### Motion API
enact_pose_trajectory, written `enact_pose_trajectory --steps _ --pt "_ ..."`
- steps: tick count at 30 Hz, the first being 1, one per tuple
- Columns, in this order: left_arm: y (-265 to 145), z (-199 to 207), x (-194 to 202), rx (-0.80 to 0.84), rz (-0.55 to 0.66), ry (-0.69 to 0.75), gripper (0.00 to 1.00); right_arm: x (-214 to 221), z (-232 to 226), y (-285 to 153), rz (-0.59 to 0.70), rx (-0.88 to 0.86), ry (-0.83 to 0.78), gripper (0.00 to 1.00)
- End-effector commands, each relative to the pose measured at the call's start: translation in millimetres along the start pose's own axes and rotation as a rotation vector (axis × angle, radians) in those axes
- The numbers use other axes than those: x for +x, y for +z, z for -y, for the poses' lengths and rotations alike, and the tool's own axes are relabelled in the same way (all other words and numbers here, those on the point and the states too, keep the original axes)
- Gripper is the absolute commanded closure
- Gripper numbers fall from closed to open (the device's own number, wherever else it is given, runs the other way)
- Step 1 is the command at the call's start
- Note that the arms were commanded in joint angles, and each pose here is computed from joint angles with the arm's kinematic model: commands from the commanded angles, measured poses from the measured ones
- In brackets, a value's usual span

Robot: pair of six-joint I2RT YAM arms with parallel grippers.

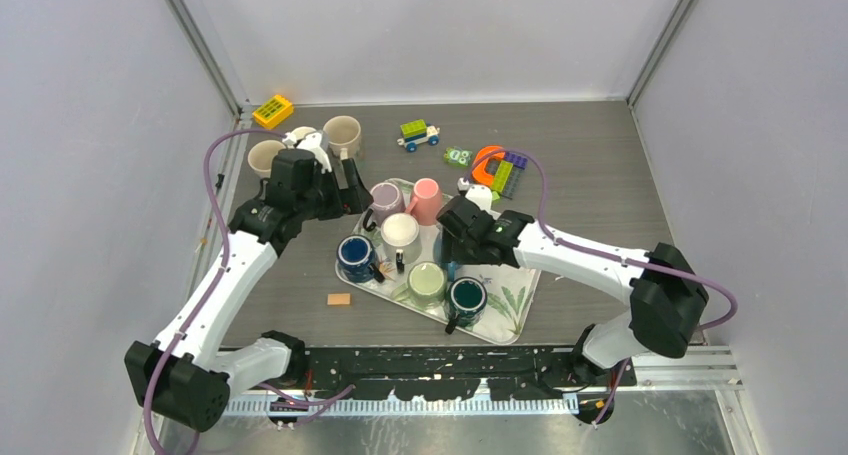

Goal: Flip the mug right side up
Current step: Turn over the cup on the tray.

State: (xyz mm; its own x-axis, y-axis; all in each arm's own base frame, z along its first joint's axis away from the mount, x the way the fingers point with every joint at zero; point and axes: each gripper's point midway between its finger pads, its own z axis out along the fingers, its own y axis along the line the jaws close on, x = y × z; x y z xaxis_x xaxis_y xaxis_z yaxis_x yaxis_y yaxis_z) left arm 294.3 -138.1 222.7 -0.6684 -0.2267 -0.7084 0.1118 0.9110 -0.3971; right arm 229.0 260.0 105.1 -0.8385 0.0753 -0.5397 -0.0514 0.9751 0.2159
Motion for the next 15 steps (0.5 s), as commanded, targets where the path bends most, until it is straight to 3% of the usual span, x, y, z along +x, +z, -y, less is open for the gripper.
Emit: enact_pose_trajectory --steps 1,10,15 --pt "0.0 11.5 -12.7 0.043 0.038 -0.006 0.11 -8.7 4.2 10.4 0.046 0.040 0.018 0.44" --pt "6.3 12.7 -7.8 0.050 0.008 -0.014 0.11 -25.6 33.7 20.0 0.066 0.099 0.037 0.59" --pt "8.4 13.1 -6.4 0.053 0.000 -0.014 0.11 -32.1 47.9 22.6 0.061 0.114 0.034 0.60"
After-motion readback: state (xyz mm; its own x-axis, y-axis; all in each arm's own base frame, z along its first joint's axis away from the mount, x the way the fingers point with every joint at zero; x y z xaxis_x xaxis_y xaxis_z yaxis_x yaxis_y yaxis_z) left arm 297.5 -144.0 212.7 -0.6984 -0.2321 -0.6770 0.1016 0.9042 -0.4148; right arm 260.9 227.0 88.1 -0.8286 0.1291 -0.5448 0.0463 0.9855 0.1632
